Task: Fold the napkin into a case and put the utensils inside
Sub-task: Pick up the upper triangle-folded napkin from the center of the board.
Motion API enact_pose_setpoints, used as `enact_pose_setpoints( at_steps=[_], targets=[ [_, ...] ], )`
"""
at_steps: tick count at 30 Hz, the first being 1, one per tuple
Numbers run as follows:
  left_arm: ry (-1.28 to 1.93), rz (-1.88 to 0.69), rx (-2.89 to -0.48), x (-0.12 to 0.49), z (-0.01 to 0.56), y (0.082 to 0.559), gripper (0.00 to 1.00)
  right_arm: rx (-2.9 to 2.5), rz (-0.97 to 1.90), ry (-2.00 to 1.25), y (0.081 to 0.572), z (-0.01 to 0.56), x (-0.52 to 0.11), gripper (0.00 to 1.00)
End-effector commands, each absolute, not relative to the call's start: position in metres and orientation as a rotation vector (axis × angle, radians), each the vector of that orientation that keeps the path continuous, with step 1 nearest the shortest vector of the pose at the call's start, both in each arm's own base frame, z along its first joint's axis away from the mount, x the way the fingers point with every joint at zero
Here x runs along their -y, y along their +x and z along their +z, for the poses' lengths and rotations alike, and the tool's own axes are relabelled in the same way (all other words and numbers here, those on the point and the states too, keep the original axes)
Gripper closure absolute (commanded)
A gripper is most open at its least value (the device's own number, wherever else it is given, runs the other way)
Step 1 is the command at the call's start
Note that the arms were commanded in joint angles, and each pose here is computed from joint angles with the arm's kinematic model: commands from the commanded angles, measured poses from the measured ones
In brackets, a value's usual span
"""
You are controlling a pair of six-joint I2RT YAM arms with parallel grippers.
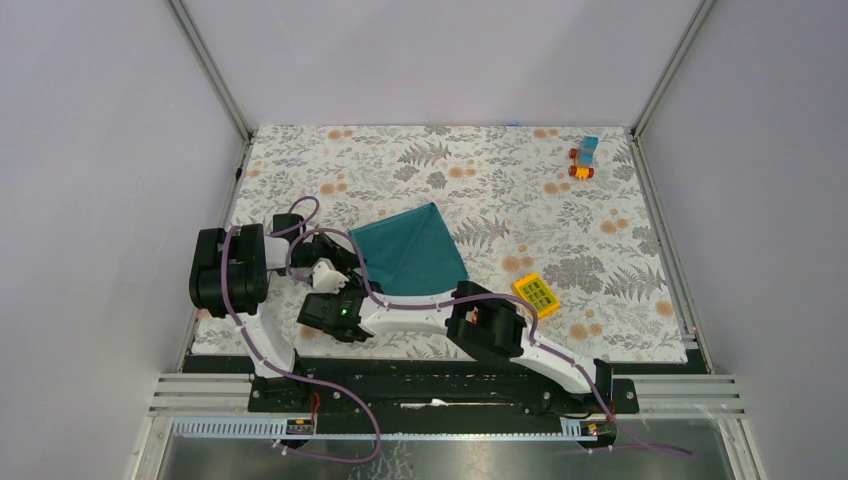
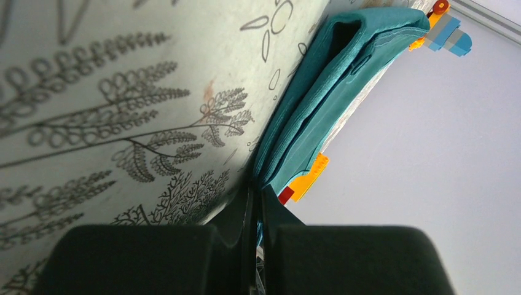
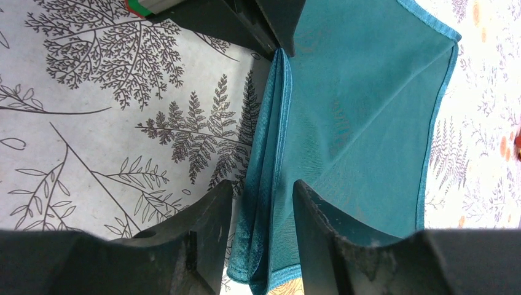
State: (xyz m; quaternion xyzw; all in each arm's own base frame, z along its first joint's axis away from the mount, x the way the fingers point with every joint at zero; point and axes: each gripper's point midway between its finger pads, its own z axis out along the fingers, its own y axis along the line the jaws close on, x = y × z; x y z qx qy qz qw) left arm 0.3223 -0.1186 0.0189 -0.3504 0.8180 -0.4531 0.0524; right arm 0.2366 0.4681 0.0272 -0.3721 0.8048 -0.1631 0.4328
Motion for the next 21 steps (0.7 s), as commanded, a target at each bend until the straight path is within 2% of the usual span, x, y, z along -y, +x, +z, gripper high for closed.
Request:
enact_pose_setpoints(
  at_steps=[1, 9, 15, 17, 20, 21],
  targets=[
    [-1.046, -1.343, -2.491, 0.1139, 0.0142, 0.3269, 1.0, -1.993, -0.436, -0.91, 0.2312, 0.0361, -0.4626, 0.54],
    [-1.051, -1.338, -2.492, 0.1127, 0.0117, 0.3263, 1.0, -1.998, -0.433, -0.907, 0.2258, 0.0341, -0.4611, 0.67],
    [-1.051, -1.332, -2.491, 0.1121, 0.0124, 0.3256, 1.0, -1.988, -0.446, -0.884, 0.2276, 0.0357, -0.4579, 0.7],
    [-1.052, -1.332, -2.491, 0.1121, 0.0124, 0.3257, 1.0, -1.989, -0.447, -0.886, 0.2275, 0.0337, -0.4583, 0.78],
    [-1.04, -1.319, -2.491, 0.1111, 0.0127, 0.3258, 1.0, -1.993, -0.445, -0.885, 0.2269, 0.0341, -0.4574, 1.0],
    [-1.029, -1.3, -2.49, 0.1095, 0.0131, 0.327, 0.98, -1.995, -0.435, -0.881, 0.2264, 0.0381, -0.4572, 1.0]
  ],
)
